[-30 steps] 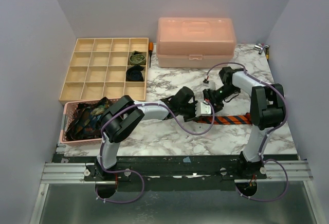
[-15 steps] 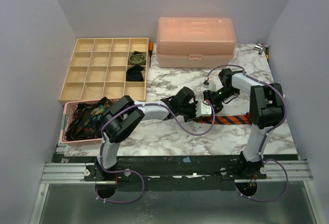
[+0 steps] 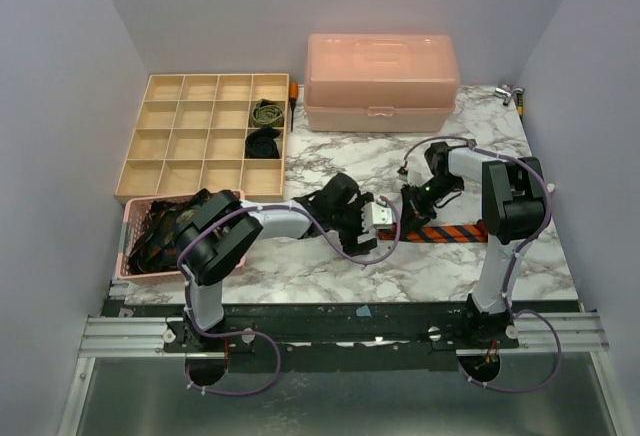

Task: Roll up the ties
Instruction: Roll the tie at the center of the board.

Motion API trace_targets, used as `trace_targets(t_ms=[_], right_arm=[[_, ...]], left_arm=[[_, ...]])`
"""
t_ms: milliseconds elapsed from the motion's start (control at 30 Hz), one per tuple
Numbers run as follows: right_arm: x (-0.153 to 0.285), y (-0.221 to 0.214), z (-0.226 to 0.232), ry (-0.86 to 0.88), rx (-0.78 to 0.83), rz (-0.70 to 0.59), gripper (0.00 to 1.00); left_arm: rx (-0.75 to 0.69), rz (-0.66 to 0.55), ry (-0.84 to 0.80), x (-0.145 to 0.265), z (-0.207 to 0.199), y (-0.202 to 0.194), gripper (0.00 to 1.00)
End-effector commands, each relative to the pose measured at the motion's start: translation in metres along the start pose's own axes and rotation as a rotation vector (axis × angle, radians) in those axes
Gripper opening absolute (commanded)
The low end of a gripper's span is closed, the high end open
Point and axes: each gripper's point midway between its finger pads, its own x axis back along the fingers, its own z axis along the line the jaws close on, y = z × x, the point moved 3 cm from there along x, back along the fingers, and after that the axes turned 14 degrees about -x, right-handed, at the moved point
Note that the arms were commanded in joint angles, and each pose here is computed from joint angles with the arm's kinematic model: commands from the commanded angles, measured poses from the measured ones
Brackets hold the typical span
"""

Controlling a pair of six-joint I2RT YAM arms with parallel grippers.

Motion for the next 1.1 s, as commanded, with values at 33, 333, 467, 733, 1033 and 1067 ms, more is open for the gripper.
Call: trace_targets(t_ms=[33, 333, 467, 733, 1033, 1067], right_arm=[[-0.020, 0.004, -0.026, -0.060, 0.020, 0.005, 0.00], [-0.031, 0.010, -0.004, -0.004, 0.085, 0.019, 0.00], [-0.041, 0.011, 0.020, 0.005, 0.156, 0.037, 0.00], [-0.039, 0.015, 0.036, 0.023, 0.174, 0.021, 0.01], [-0.026, 0.007, 0.060, 0.119, 0.165, 0.000, 0.37], [-0.026, 0.007, 0.060, 0.123, 0.164, 0.001, 0.33]], left_arm=[[0.012, -0.139, -0.010, 0.016, -0.007, 0.027, 0.99], [0.013, -0.079, 0.023, -0.016, 0.002, 0.006, 0.97], [-0.016, -0.038, 0.016, -0.018, -0.003, -0.008, 0.86], [0.051, 0.102, -0.035, 0.006, -0.038, -0.045, 0.43], [0.076, 0.131, -0.029, 0.006, -0.042, -0.053, 0.35], [0.078, 0.128, -0.030, 0.005, -0.041, -0.052, 0.35]])
